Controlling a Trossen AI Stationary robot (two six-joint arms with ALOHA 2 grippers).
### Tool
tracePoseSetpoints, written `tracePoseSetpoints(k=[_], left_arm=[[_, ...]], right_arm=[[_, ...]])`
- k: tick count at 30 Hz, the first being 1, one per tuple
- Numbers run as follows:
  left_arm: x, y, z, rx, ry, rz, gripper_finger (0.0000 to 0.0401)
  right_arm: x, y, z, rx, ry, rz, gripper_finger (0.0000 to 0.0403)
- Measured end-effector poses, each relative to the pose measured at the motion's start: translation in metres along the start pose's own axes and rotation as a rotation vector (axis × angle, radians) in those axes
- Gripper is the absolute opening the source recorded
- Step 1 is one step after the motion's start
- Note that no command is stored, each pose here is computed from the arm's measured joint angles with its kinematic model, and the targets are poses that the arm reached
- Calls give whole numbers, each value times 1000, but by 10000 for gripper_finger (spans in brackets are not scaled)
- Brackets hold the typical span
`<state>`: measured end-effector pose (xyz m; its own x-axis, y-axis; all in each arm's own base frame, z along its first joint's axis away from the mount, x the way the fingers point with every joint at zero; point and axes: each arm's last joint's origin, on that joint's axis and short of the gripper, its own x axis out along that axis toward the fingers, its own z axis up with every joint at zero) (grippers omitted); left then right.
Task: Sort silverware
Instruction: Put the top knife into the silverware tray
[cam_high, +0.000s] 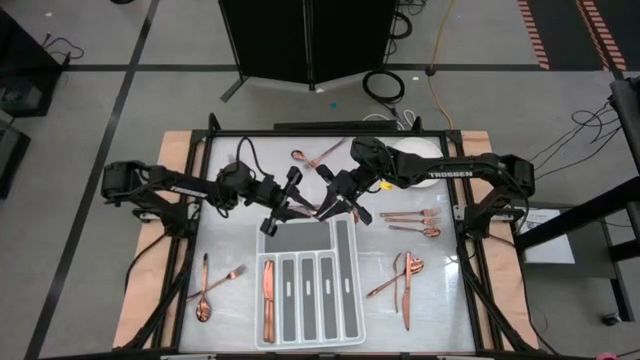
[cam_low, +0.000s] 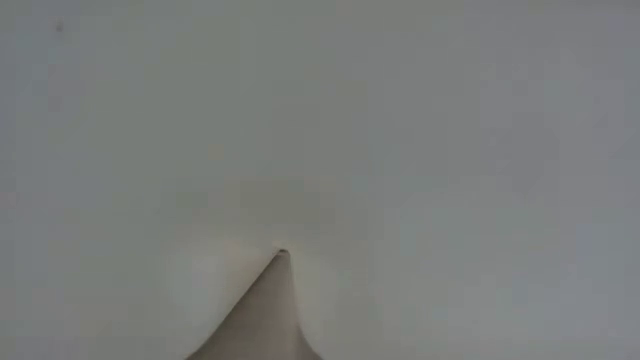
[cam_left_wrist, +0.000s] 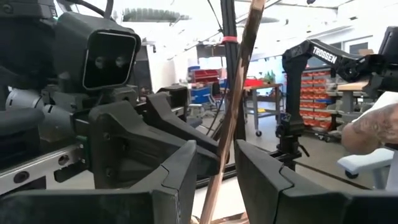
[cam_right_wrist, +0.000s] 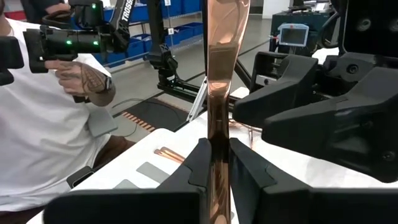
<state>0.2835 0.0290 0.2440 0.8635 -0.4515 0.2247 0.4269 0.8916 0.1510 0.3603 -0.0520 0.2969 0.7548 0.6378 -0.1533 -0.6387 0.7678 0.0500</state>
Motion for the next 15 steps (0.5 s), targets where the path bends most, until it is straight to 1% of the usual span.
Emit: tracePoseSetpoints(k=[3,7,11,15], left_arm=[[0,0,0,1,0,0,112],[4,3,5,7,-11,-5,112],[11,6,10,-10,10,-65,112],[12,6,9,-25,33,-77,111]], right_arm=[[0,-1,0,0,3,-13,27],[5,-8,-9,9,10,-30,27],[9,-16,-19,47,18,-38,26],[9,-16,-20,48,17,-36,26]])
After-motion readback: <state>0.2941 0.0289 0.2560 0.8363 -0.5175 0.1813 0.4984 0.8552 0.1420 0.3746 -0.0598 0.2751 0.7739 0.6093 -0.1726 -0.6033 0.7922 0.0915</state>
